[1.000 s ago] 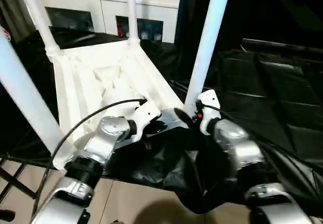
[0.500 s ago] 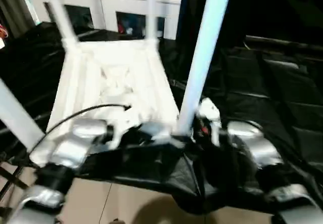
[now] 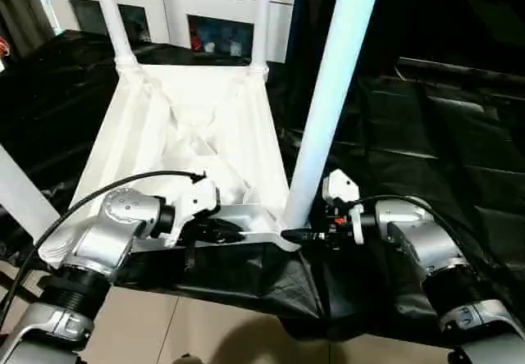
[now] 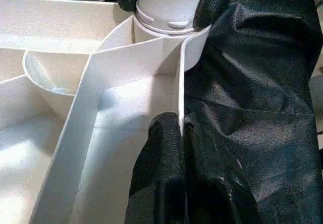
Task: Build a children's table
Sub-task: Rotate leg to tighten
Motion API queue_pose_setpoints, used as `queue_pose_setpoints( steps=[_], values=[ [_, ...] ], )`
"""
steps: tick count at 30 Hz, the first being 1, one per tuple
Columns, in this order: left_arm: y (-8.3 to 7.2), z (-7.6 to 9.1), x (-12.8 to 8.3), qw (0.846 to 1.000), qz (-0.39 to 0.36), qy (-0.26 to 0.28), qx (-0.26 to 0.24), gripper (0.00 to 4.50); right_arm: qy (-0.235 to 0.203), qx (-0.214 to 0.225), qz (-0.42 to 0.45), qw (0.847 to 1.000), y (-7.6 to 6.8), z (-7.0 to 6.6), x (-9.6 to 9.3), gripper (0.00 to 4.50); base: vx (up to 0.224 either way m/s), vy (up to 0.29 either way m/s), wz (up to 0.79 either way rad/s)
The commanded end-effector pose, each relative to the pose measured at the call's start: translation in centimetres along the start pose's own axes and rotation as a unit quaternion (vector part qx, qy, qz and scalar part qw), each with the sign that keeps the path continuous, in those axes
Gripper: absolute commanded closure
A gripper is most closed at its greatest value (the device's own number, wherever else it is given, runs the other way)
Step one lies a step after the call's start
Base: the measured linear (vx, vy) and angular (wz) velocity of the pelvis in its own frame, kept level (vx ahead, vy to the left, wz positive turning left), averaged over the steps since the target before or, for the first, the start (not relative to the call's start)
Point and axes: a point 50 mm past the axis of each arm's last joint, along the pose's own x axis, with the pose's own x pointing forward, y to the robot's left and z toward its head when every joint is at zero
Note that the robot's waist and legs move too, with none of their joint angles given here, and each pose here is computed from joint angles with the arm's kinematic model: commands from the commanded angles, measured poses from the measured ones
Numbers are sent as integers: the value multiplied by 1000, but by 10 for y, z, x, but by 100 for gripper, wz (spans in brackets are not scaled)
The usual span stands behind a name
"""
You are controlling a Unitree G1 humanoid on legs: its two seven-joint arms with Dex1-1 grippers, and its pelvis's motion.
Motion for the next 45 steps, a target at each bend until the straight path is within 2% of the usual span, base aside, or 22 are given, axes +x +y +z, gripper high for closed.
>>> queue_pose_setpoints(
  steps=[1,8,14,15,19,20,23,24,26,28,31,33,36,37,40,41,43,44,45],
  values=[
    [-5,6,5,999,-33,-20,6,450,-2,-5,5,1000,-1,4,-1,186,0,0,0],
    [-5,5,5,999,-30,-16,7,450,-4,-2,4,1000,1,1,0,189,0,0,0],
    [7,5,19,999,46,-3,-4,450,-25,25,-98,995,-9,-2,11,189,0,0,0],
    [12,10,29,997,77,-8,-10,450,-33,43,-146,988,-13,-3,19,189,0,0,0],
    [17,18,45,994,109,-18,-19,450,-46,64,-194,978,-14,-1,32,190,0,0,0],
    [19,25,58,991,131,-27,-27,450,-58,81,-233,967,-15,1,43,191,0,0,0],
    [22,38,76,985,163,-42,-36,450,-70,104,-285,950,-15,6,60,191,0,0,0],
    [24,43,83,983,176,-46,-38,450,-74,107,-294,947,-13,9,67,191,0,0,0],
    [23,45,85,983,174,-46,-33,450,-76,106,-292,947,-12,9,68,191,0,0,0],
    [20,45,88,986,161,-39,-21,450,-88,120,-282,948,-9,10,71,135,0,0,0],
    [19,43,88,987,153,-37,-18,450,-96,122,-274,949,-7,11,72,119,0,0,0],
    [19,40,86,987,158,-33,-17,450,-95,107,-280,949,-8,11,68,77,0,0,0],
    [20,38,83,986,162,-29,-13,450,-87,84,-285,951,-11,10,56,72,0,0,0],
    [21,36,82,986,166,-26,-7,450,-77,69,-276,956,-14,6,40,72,0,0,0],
    [21,35,81,985,170,-27,-5,450,-74,57,-247,965,-16,2,11,72,0,0,0],
    [21,35,81,985,170,-27,-5,450,-74,57,-247,965,-16,2,11,72,0,0,0],
    [21,34,80,985,173,-28,-10,450,-71,47,-231,969,-15,1,-6,72,0,0,0],
    [21,34,80,985,173,-28,-10,450,-71,47,-231,969,-15,1,-6,72,0,0,0],
    [22,33,79,982,184,-30,-10,450,-69,44,-213,974,-13,0,-22,72,0,0,0]
  ],
)
